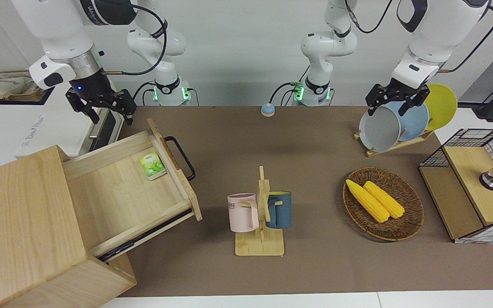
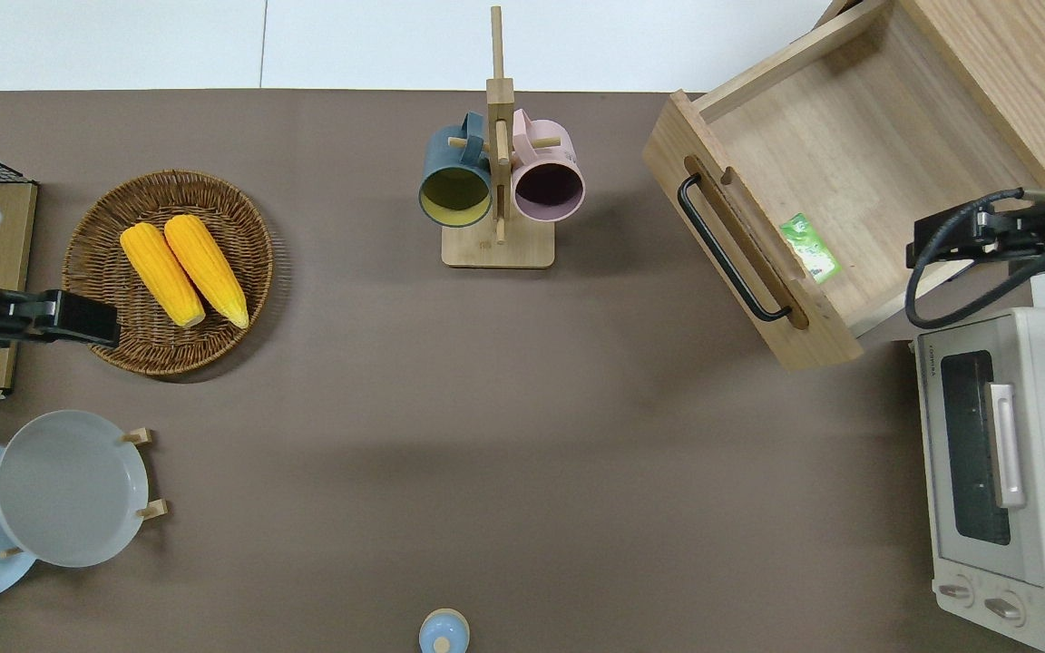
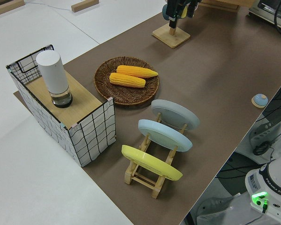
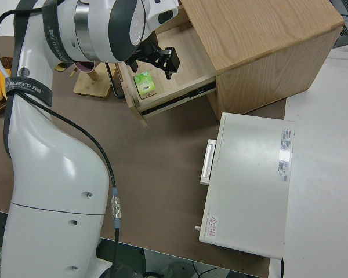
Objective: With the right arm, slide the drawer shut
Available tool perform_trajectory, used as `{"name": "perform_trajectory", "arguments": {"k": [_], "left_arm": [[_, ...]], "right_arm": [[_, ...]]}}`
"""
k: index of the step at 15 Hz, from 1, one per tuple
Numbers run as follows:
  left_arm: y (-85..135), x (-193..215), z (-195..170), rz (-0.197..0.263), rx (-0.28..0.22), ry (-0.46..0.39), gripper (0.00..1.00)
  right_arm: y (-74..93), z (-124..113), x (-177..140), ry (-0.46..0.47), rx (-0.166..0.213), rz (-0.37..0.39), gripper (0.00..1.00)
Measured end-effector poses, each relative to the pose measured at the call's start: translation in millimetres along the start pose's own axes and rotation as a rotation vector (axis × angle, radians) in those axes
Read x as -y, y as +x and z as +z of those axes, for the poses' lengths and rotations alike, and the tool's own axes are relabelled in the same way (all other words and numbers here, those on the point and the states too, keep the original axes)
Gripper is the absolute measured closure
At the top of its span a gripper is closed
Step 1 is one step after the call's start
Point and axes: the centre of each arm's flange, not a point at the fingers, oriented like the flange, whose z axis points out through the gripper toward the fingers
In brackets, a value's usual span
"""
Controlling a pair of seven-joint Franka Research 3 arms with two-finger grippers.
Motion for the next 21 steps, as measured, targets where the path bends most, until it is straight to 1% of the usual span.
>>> {"name": "perform_trajectory", "arguments": {"k": [11,20,21], "left_arm": [[0.0,0.0,0.0,0.0,0.0,0.0,0.0],[0.0,0.0,0.0,0.0,0.0,0.0,0.0],[0.0,0.0,0.0,0.0,0.0,0.0,0.0]], "right_arm": [[-0.8,0.2,5.0,0.002,0.001,-0.009,0.01],[-1.4,0.2,2.1,-0.004,0.006,-0.005,0.02],[-1.2,0.2,1.0,-0.011,0.005,-0.004,0.06]]}}
